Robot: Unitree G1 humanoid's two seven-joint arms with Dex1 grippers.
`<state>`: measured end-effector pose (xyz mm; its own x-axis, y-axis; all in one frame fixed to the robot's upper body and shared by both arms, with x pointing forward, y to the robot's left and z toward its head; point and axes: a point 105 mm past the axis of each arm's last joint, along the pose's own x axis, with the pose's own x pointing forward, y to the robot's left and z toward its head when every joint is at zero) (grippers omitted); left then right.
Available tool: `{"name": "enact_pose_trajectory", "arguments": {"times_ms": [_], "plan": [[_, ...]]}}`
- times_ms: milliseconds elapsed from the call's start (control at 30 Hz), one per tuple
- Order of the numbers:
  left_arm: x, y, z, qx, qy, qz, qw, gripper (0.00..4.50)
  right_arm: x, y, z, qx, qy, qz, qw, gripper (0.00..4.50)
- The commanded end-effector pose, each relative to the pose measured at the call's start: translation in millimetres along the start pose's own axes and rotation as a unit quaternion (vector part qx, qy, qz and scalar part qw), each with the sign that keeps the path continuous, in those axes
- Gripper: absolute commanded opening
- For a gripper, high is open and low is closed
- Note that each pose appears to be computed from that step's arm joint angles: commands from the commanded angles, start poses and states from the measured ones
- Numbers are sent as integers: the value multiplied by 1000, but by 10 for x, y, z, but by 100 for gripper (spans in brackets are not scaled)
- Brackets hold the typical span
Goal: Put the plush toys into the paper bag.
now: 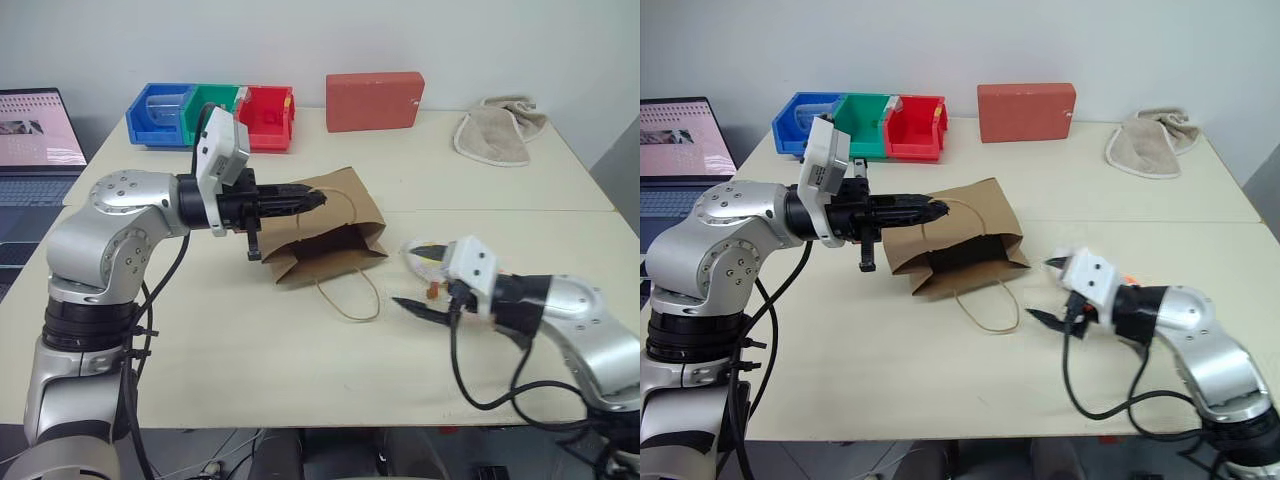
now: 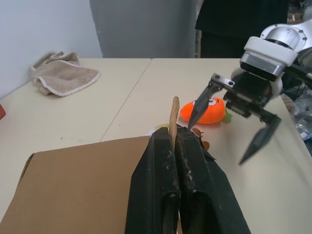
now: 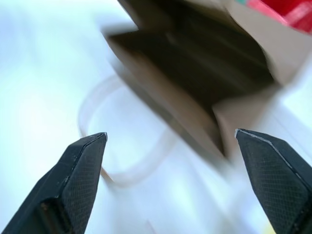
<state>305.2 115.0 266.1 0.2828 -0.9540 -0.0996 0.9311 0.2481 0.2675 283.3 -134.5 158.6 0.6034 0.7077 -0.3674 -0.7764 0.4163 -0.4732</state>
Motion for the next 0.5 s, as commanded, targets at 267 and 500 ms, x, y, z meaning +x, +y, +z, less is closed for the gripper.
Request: {"name": "enact_pose_trajectory", "arguments": {"times_ms": [267,500], "plan": [[-8,19,102,29,-6,7,1000,0,220,-267,-501,-91,86,-77,989,312],[-26,19,103,30,-7,12,999,0,220,-362,-517,-103,85,-89,987,73]]}}
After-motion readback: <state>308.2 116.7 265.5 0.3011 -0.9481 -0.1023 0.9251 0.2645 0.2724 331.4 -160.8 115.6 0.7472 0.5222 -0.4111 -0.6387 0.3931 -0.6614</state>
